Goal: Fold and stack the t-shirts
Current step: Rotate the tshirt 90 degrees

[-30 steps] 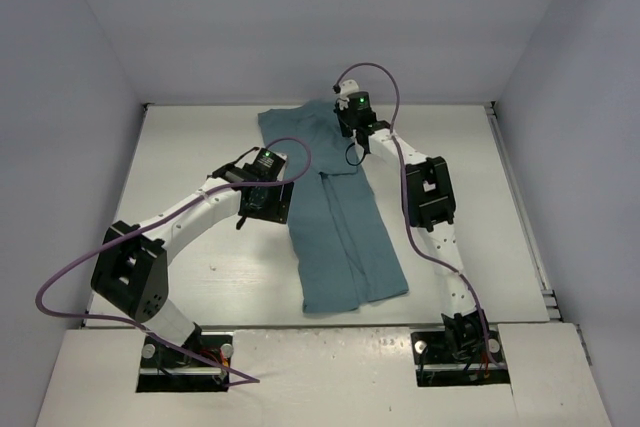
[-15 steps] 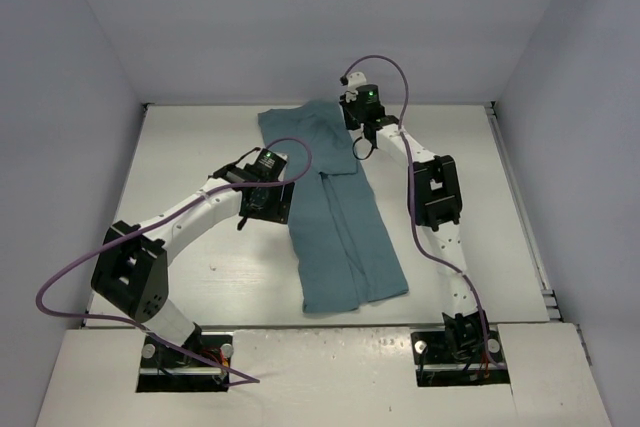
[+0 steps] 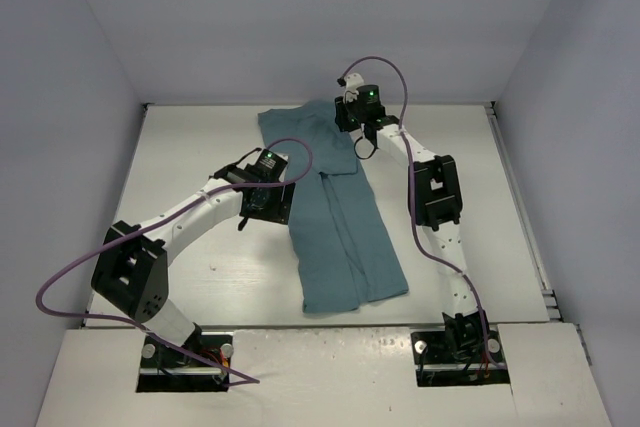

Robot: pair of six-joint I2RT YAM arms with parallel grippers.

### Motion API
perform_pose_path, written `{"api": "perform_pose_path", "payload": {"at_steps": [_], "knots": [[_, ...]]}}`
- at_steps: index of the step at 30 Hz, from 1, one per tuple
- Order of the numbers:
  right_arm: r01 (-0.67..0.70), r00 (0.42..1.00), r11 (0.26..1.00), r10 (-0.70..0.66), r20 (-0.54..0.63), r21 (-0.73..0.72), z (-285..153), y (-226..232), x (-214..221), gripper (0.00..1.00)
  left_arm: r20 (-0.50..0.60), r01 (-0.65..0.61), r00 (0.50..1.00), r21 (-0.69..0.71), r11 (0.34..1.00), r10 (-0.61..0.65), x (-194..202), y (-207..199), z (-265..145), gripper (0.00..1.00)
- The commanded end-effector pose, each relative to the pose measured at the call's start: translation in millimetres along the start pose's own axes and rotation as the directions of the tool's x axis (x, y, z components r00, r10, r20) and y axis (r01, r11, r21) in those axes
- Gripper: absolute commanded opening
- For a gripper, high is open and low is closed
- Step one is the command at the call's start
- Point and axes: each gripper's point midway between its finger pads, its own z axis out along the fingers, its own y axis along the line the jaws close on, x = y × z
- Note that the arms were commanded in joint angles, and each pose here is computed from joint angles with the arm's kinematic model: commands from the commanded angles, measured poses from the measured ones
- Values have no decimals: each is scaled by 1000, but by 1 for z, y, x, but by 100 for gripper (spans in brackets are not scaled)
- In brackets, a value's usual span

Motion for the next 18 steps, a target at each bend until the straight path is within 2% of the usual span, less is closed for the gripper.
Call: {"api": "perform_pose_path", "payload": {"at_steps": [1,18], "knots": [[12,995,1000,-11,97,-11,-2,2,-35,25,60,11,998,12,1000,-12,-10,-3,-16,60],[18,1000,1000,-18,20,5,13,3,9,24,58,10,998,13,1000,-10,-10,-4,-16,60]]}}
